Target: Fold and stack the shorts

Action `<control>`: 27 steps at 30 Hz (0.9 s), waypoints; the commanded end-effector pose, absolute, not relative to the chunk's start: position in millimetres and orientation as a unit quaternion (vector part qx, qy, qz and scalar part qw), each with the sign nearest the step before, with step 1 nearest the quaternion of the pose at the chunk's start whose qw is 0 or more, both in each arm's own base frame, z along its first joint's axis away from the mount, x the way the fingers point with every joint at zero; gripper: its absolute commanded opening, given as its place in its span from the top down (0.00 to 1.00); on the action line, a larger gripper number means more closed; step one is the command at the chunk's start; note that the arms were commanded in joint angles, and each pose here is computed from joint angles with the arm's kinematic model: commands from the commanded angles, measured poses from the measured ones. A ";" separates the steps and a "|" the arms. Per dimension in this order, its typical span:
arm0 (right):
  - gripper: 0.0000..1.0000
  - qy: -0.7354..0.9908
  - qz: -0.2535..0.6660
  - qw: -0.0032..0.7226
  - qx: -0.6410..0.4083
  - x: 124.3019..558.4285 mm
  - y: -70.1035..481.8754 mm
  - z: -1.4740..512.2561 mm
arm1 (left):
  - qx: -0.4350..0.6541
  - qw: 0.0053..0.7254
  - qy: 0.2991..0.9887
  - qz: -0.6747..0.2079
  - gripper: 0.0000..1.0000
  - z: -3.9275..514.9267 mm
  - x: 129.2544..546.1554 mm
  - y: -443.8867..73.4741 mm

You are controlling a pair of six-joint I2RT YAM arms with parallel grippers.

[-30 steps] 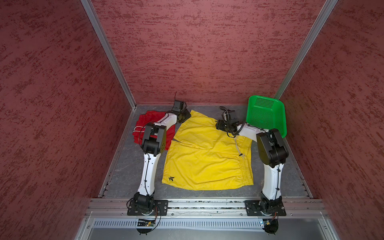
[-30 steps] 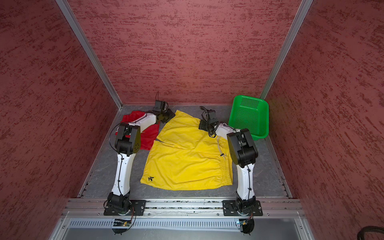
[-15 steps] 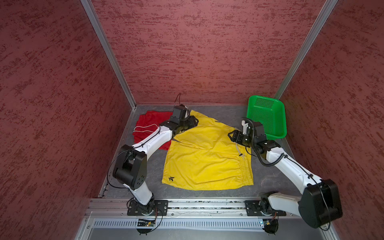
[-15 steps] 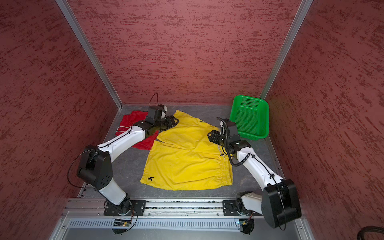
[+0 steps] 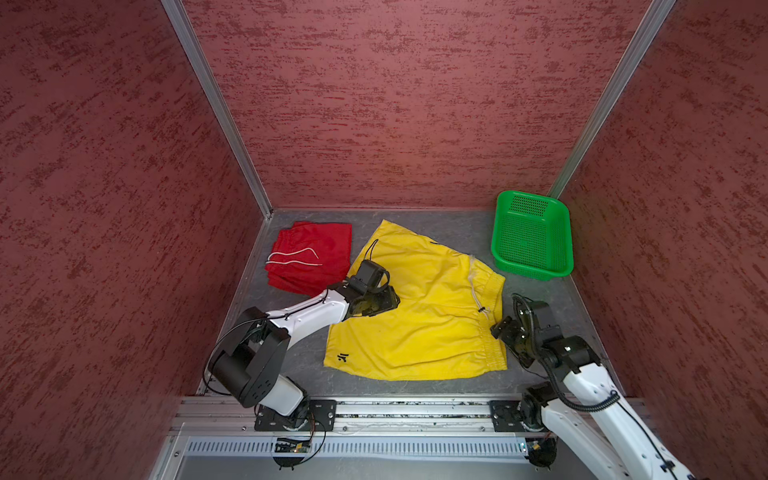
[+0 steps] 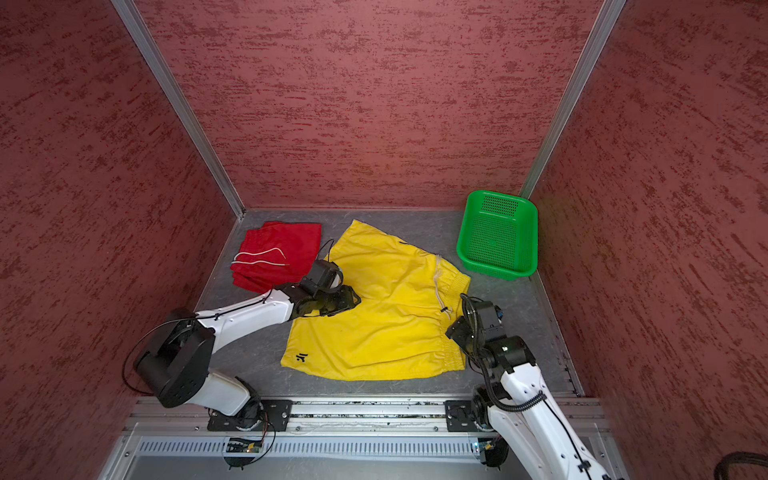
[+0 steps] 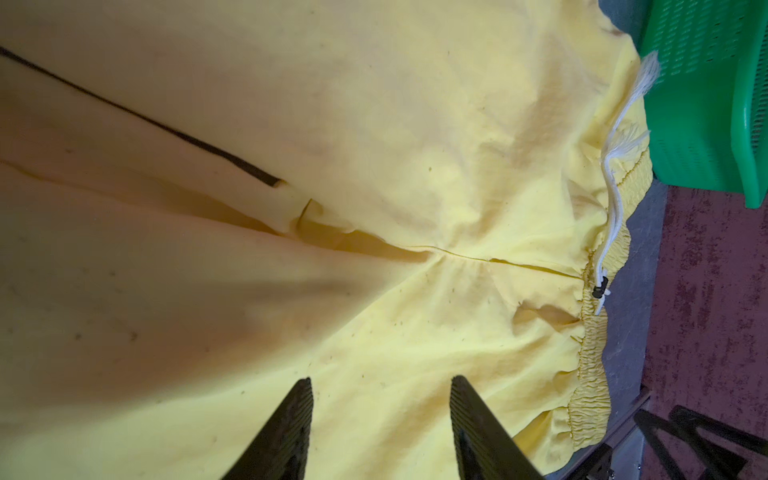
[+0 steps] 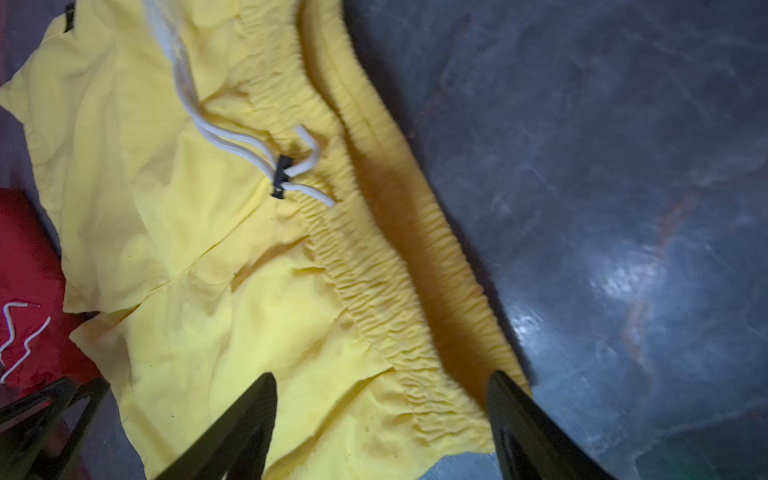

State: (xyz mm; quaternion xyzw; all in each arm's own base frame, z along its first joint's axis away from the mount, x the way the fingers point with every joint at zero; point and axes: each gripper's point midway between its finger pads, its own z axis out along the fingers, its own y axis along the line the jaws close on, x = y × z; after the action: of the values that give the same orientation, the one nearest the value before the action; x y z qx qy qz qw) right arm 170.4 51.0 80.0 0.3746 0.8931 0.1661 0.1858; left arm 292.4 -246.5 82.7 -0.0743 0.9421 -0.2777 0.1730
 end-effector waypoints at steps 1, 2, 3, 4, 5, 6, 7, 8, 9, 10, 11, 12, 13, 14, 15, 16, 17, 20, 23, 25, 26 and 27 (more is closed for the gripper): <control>0.19 0.874 0.136 0.156 0.440 150.2 38.3 64.4 | -0.081 0.194 0.935 -0.285 0.45 92.9 297.9 -248.3; 0.18 0.875 0.138 0.148 0.439 148.1 40.5 61.2 | -0.081 0.193 0.935 -0.285 0.45 93.0 297.4 -248.9; 0.18 0.876 0.141 0.142 0.438 146.8 42.5 59.0 | -0.081 0.193 0.935 -0.285 0.45 92.9 297.2 -249.2; 0.18 0.877 0.145 0.137 0.437 145.5 44.3 57.4 | -0.082 0.191 0.936 -0.284 0.45 91.7 297.0 -249.2; 0.18 0.878 0.146 0.131 0.437 143.6 45.5 55.8 | -0.082 0.188 0.937 -0.283 0.45 90.8 295.6 -249.4; 0.18 0.879 0.144 0.126 0.437 141.4 45.7 54.1 | -0.083 0.186 0.938 -0.281 0.45 89.2 294.5 -249.1; 0.18 0.881 0.141 0.119 0.436 137.6 45.5 52.3 | -0.084 0.183 0.939 -0.280 0.45 88.2 293.5 -248.9; 0.18 0.883 0.135 0.112 0.435 133.2 44.7 50.1 | -0.085 0.182 0.939 -0.279 0.45 87.8 292.6 -248.5; 0.18 0.885 0.131 0.106 0.435 129.6 44.1 48.6 | -0.085 0.180 0.940 -0.278 0.45 86.5 291.6 -248.0; 0.18 0.885 0.129 0.101 0.435 126.5 43.9 47.3 | -0.086 0.180 0.940 -0.276 0.45 86.0 290.8 -247.1; 0.18 0.886 0.130 0.098 0.434 124.3 44.5 45.9 | -0.086 0.179 0.940 -0.276 0.45 85.6 290.2 -246.7; 0.18 0.886 0.135 0.096 0.434 123.8 46.0 44.9 | -0.087 0.179 0.941 -0.274 0.45 85.0 289.9 -245.9; 0.18 0.884 0.147 0.093 0.433 124.4 49.9 43.1 | -0.089 0.179 0.941 -0.273 0.45 84.4 289.6 -245.2; 0.18 0.883 0.156 0.091 0.434 125.6 53.0 41.5 | -0.089 0.180 0.941 -0.273 0.45 84.6 289.5 -245.1; 0.18 0.881 0.168 0.089 0.433 128.1 57.3 40.2 | -0.090 0.180 0.941 -0.273 0.45 84.8 289.5 -244.9; 0.18 0.879 0.182 0.089 0.432 131.5 61.7 39.6 | -0.090 0.180 0.941 -0.273 0.45 84.3 288.9 -244.9; 0.18 0.877 0.190 0.089 0.431 133.9 64.4 38.3 | -0.091 0.179 0.941 -0.273 0.45 84.3 288.5 -244.8; 0.26 0.876 0.199 0.085 0.430 137.1 68.4 33.1 | -0.091 0.176 0.942 -0.271 0.45 84.7 287.1 -243.8; 0.56 0.881 0.190 0.080 0.425 135.4 67.2 27.5 | -0.093 0.175 0.944 -0.264 0.45 85.6 284.5 -239.9; 0.68 0.885 0.177 0.081 0.422 133.4 63.5 26.1 | -0.096 0.174 0.945 -0.258 0.45 87.6 281.4 -236.0; 0.73 0.886 0.172 0.080 0.423 131.8 61.9 25.5 | -0.099 0.175 0.946 -0.255 0.45 88.3 280.4 -233.3; 0.79 0.887 0.170 0.079 0.423 130.4 61.3 25.7 | -0.104 0.175 0.947 -0.250 0.45 88.8 278.9 -229.9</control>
State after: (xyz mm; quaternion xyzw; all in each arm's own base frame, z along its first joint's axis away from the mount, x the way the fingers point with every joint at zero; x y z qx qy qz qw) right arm 129.5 64.2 25.3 0.4104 0.8918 0.1747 0.0752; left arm 286.7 -240.7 87.6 -0.0951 0.9431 -0.2672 0.1734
